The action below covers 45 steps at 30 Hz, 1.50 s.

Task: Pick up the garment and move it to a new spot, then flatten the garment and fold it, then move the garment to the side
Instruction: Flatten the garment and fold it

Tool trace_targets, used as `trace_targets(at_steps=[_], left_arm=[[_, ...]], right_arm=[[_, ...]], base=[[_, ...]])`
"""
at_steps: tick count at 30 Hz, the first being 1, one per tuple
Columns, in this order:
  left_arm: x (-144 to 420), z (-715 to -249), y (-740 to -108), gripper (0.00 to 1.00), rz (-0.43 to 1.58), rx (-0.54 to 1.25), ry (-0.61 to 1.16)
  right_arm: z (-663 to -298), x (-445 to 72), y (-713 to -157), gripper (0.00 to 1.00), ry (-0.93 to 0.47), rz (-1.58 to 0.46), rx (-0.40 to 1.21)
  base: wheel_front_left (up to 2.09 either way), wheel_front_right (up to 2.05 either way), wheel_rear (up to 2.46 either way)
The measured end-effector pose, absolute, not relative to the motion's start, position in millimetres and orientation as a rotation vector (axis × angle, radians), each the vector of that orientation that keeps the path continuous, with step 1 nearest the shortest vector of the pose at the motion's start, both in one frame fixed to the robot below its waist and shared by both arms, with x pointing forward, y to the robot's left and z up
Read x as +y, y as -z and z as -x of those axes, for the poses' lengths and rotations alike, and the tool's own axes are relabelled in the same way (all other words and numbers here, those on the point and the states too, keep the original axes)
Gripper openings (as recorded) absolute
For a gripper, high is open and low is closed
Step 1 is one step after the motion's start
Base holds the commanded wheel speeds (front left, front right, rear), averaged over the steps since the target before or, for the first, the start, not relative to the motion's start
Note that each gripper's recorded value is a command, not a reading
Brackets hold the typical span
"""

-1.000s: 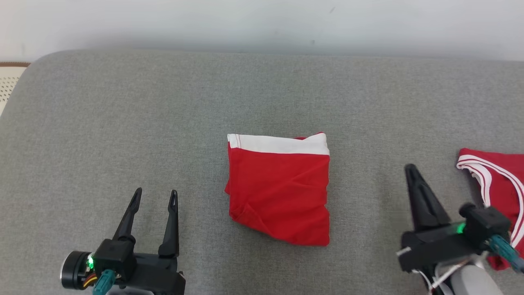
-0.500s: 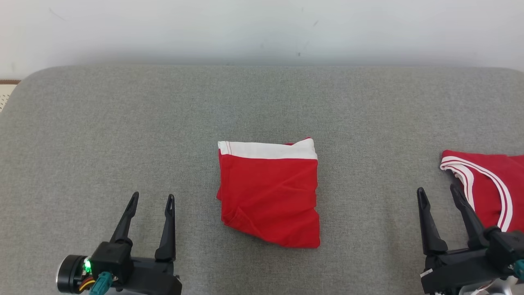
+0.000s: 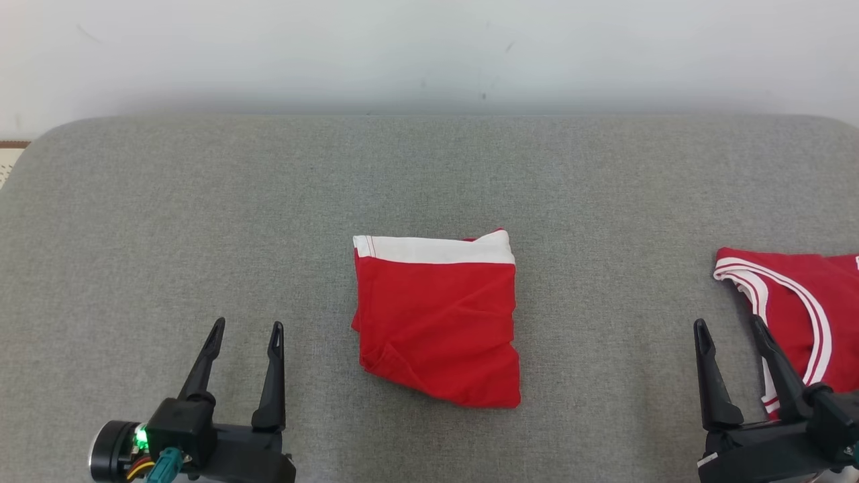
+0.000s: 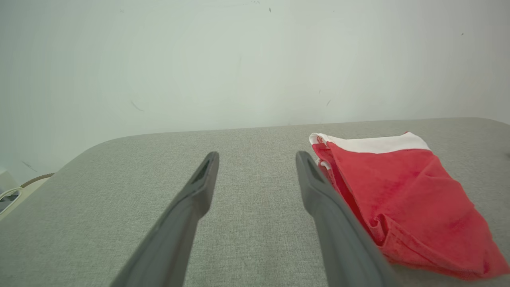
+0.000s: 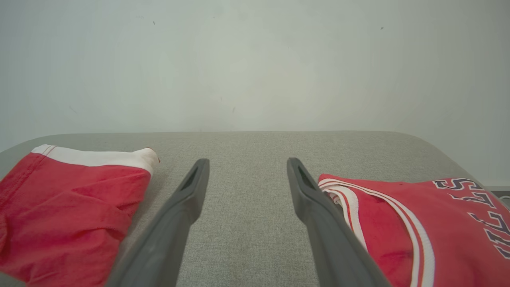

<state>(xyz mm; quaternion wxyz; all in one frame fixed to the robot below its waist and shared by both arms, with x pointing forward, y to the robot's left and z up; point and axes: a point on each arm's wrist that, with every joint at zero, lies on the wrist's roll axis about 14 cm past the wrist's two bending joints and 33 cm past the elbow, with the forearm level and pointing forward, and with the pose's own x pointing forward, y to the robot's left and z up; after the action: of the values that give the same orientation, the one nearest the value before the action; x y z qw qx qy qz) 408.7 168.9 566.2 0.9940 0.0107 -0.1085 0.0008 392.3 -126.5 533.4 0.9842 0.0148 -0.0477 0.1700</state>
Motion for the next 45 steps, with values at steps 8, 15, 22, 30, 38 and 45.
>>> trace_targets(at_steps=[8,15,22,30,38,45], left_arm=[[173,-407,-565,1.00,-0.021,-0.213,-0.012],[181,-404,-561,1.00,-0.014,-0.206,-0.044],[192,-398,-555,1.00,-0.004,-0.192,-0.087],[206,-392,-550,1.00,-0.006,-0.180,-0.133],[209,-392,-546,1.00,-0.012,-0.172,-0.145],[207,-396,-546,1.00,-0.011,-0.175,-0.135]], right_arm=[[-396,-108,-528,0.00,-0.410,-0.034,-0.070],[-393,-41,-511,0.00,-0.647,-0.048,-0.009],[-371,30,-479,0.00,-0.909,-0.057,0.098],[-364,74,-445,0.00,-1.061,-0.017,0.192],[-367,90,-425,0.00,-1.106,0.002,0.254],[-341,104,-415,0.00,-1.201,-0.009,0.315]], base=[[0.00,0.00,0.00],[0.00,0.00,0.00],[0.00,0.00,0.00],[0.00,0.00,0.00],[0.00,0.00,0.00],[0.00,0.00,0.00]])
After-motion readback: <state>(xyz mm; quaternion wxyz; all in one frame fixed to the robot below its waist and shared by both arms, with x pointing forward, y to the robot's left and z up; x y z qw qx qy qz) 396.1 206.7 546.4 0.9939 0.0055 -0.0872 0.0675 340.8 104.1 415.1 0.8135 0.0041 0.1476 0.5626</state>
